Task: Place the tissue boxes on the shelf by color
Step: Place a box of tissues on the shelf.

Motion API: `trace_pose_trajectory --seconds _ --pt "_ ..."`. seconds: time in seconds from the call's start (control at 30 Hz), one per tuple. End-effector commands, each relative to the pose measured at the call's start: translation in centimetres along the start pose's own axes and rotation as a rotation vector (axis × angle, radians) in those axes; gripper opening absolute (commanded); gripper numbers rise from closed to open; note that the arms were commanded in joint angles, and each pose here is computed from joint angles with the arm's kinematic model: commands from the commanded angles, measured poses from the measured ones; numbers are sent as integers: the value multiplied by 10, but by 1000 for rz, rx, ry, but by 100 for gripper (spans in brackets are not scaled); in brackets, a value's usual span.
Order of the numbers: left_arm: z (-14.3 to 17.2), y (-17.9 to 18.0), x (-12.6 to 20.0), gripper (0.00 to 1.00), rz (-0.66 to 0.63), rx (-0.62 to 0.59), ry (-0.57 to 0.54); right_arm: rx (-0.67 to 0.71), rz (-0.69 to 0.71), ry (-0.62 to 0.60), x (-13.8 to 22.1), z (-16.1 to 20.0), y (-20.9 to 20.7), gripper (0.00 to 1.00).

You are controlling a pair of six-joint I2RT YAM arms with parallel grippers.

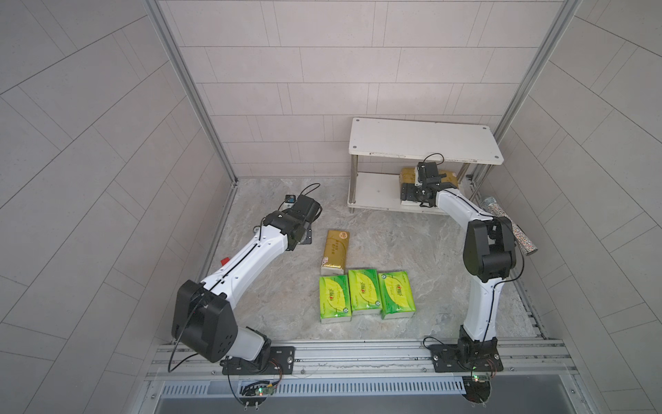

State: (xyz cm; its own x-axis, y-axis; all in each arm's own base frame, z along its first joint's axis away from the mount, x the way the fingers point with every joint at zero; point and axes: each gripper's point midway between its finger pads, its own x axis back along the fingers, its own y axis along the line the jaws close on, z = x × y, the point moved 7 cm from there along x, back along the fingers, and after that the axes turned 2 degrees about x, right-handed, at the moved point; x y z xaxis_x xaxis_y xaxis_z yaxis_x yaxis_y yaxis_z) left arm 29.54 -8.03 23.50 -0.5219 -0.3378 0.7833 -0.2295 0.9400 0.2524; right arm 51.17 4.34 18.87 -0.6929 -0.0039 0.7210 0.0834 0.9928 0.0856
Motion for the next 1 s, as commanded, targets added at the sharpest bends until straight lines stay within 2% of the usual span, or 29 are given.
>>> trace_pose_trajectory --seconds 0.0,0.4,0.6,0.97 --pt "-1 9 7 100 -9 23 -16 -36 -9 -8 14 -2 -1 92" --pt "-1 8 7 100 -9 16 -14 -56 28 -8 19 3 5 91" --pt "0 9 8 100 -11 15 -16 -47 38 -35 26 -5 3 99" --pt "1 13 9 100 -13 20 -22 -58 4 -89 48 -22 4 100"
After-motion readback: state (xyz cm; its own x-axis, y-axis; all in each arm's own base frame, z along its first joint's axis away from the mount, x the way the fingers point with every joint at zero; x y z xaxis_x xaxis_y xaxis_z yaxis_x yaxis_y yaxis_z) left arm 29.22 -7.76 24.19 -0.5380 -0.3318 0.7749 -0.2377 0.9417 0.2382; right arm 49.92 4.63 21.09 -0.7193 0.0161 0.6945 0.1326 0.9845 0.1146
